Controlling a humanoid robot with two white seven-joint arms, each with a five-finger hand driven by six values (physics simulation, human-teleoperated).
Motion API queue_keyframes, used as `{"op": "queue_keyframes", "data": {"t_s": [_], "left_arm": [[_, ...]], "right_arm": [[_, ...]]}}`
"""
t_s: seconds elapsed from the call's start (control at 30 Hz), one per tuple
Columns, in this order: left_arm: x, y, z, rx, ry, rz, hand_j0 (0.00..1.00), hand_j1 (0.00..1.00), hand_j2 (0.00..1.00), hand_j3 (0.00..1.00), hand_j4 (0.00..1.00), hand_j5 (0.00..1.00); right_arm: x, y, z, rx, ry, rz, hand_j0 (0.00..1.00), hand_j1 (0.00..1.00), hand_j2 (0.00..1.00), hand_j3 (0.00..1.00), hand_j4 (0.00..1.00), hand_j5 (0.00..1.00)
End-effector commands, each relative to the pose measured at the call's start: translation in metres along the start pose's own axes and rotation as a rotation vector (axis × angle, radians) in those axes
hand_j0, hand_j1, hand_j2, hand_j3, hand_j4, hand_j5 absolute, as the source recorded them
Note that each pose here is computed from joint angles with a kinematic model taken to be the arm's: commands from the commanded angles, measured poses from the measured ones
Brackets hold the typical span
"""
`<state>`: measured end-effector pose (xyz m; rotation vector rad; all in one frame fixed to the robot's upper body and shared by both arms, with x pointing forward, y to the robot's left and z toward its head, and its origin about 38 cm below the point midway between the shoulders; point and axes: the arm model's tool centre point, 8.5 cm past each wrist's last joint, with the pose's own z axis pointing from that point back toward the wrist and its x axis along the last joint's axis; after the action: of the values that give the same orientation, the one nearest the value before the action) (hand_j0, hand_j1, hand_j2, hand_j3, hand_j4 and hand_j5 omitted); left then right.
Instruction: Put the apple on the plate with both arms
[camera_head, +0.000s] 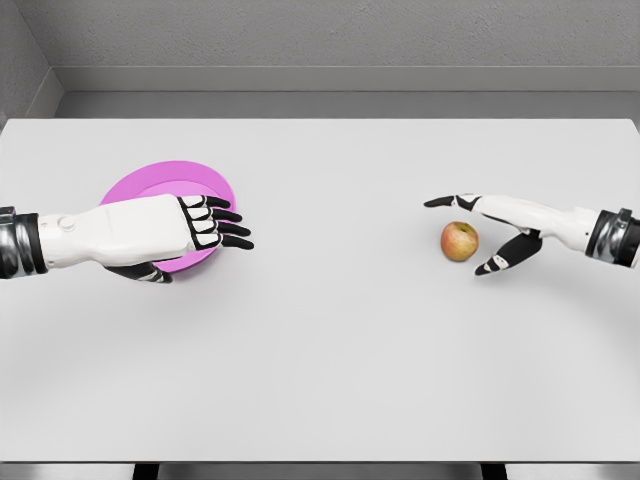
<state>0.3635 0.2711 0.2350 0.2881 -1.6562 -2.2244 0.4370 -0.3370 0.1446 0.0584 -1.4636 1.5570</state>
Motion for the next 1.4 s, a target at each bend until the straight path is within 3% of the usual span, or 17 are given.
{"op": "queue_keyframes", "data": {"t_s": [0.0,0.57,0.87,1.1,1.17,1.27,1.37], "left_arm": [[0.0,0.001,0.0,0.004,0.001,0.005,1.0,1.0,1.0,1.0,1.0,1.0],[0.0,0.001,0.0,0.004,0.001,0.005,1.0,1.0,1.0,1.0,1.0,1.0],[0.0,0.001,0.0,0.004,0.001,0.005,1.0,1.0,1.0,1.0,1.0,1.0],[0.0,0.001,0.0,0.004,0.001,0.005,1.0,1.0,1.0,1.0,1.0,1.0],[0.0,0.001,0.0,0.004,0.001,0.005,1.0,1.0,1.0,1.0,1.0,1.0],[0.0,0.001,0.0,0.004,0.001,0.005,1.0,1.0,1.0,1.0,1.0,1.0],[0.0,0.001,0.0,0.004,0.001,0.005,1.0,1.0,1.0,1.0,1.0,1.0]], "right_arm": [[-0.004,0.002,-0.001,-0.005,0.005,-0.018,1.0,1.0,1.0,1.0,1.0,1.0],[-0.016,0.007,-0.012,0.024,0.055,0.005,0.99,0.99,0.99,0.99,0.99,0.99],[-0.016,0.008,-0.013,0.025,0.053,0.006,0.77,0.77,0.77,0.77,0.77,0.77],[-0.016,0.007,-0.013,0.021,0.053,0.006,0.76,0.76,0.76,0.76,0.76,0.76],[-0.016,0.007,-0.013,0.021,0.052,0.005,0.66,0.66,0.66,0.66,0.66,0.66],[-0.016,0.007,-0.013,0.02,0.051,0.004,0.65,0.65,0.65,0.65,0.65,0.65],[-0.014,0.004,-0.014,0.016,0.047,0.009,0.55,0.55,0.55,0.55,0.55,0.55]]}}
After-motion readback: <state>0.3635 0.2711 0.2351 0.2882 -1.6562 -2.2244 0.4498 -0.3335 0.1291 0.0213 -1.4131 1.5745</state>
